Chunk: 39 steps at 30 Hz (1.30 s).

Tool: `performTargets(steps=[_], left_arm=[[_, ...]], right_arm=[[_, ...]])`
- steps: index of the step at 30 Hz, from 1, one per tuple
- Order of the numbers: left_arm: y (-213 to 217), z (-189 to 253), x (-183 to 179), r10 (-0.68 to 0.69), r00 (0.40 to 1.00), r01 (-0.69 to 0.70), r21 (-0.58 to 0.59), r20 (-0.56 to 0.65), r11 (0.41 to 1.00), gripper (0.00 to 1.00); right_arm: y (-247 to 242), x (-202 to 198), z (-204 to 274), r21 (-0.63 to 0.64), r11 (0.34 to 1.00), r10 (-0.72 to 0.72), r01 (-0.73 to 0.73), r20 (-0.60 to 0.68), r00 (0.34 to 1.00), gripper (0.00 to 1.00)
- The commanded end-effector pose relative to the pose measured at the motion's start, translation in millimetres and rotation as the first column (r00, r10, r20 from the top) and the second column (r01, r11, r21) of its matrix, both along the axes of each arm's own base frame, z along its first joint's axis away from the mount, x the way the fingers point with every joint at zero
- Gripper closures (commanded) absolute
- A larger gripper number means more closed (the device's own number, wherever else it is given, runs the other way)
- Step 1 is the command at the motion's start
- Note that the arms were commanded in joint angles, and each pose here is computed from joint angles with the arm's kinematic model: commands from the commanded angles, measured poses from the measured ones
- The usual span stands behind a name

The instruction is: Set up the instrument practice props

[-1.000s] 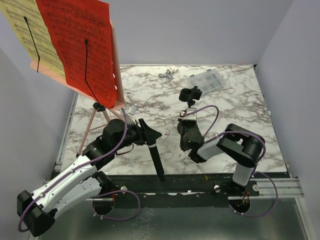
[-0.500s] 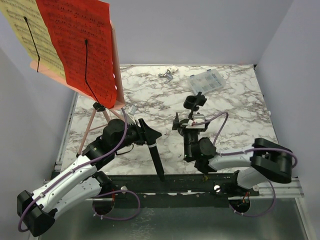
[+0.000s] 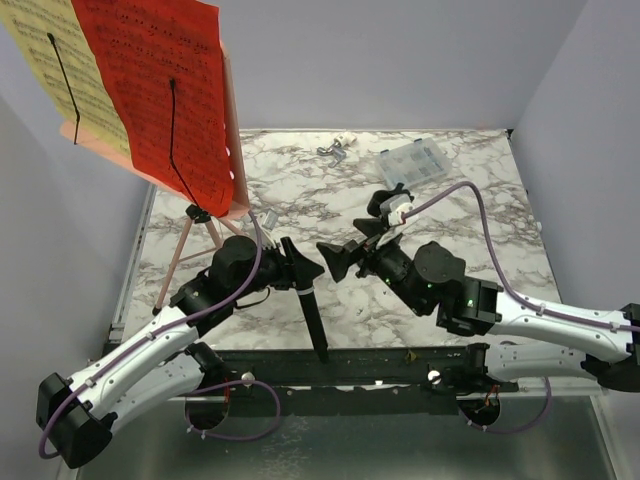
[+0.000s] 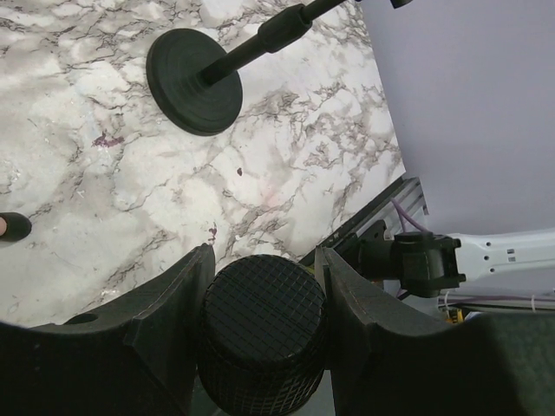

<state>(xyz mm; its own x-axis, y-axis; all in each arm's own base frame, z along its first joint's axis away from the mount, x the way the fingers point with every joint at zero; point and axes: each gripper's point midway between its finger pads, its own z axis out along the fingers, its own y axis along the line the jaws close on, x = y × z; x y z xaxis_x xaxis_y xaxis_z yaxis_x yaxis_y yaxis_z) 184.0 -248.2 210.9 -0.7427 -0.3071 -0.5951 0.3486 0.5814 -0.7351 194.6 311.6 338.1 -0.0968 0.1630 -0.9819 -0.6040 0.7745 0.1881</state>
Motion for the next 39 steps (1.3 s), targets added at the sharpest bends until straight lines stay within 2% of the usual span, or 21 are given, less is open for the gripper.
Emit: performTargets(steps=[1, 4, 7, 10, 13, 15, 18, 20, 23, 27, 33, 39], left_arm=[[-2, 16, 6, 0.007, 0.999, -0.006, -0.024, 0.043, 1.0, 1.0], [-2, 18, 6, 0.008, 0.999, -0.007, -0.027, 0.045, 1.0, 1.0], [-3, 19, 6, 0.006, 0.999, -0.005, -0.034, 0.042, 0.999, 1.0], [-4, 20, 5, -0.001, 0.999, 0.002, -0.04, 0.039, 0.999, 1.0], [-5, 20, 5, -0.006, 0.999, 0.007, -0.045, 0.036, 0.999, 1.0], [-6, 21, 3, -0.015, 0.999, 0.016, -0.047, 0.038, 0.999, 1.0], [-6, 24, 1, -0.022, 0.999, 0.025, -0.053, 0.045, 0.998, 1.0], [-6, 24, 1, -0.024, 0.999, 0.027, -0.052, 0.048, 0.998, 1.0], [-6, 24, 1, -0.027, 0.998, 0.03, -0.047, 0.057, 0.998, 1.0], [-6, 25, 2, -0.03, 0.997, 0.033, -0.042, 0.066, 0.999, 1.0], [-8, 35, 0, -0.053, 0.994, 0.058, -0.044, 0.095, 0.997, 1.0], [-11, 38, -1, -0.08, 0.991, 0.084, -0.032, 0.106, 0.996, 1.0]], right_arm=[[-2, -3, 31, -0.147, 0.986, 0.094, -0.081, 0.083, 0.992, 0.03], [-24, 39, 54, -0.157, 0.987, 0.053, -0.031, 0.134, 0.99, 0.03], [-66, 100, 55, -0.111, 0.994, 0.0, 0.011, 0.103, 0.995, 0.02], [-93, 141, 48, -0.082, 0.996, 0.042, -0.04, 0.028, 0.999, 0.0], [-114, 162, 42, 0.023, 0.981, 0.191, -0.19, -0.005, 0.982, 0.0], [-126, 162, 35, 0.079, 0.952, 0.297, -0.295, -0.012, 0.955, 0.0], [-141, 162, 22, 0.104, 0.922, 0.376, -0.373, -0.013, 0.926, 0.0], [-140, 144, 9, 0.042, 0.866, 0.497, -0.498, 0.04, 0.867, 0.0], [-135, 115, -13, -0.106, 0.747, 0.665, -0.656, 0.118, 0.738, 0.02], [-144, 122, -24, -0.155, 0.716, 0.698, -0.681, 0.132, 0.704, 0.06], [-144, 127, -40, -0.119, 0.642, 0.766, -0.758, 0.066, 0.639, 0.09], [-142, 124, -47, -0.113, 0.628, 0.778, -0.77, 0.058, 0.626, 0.09]])
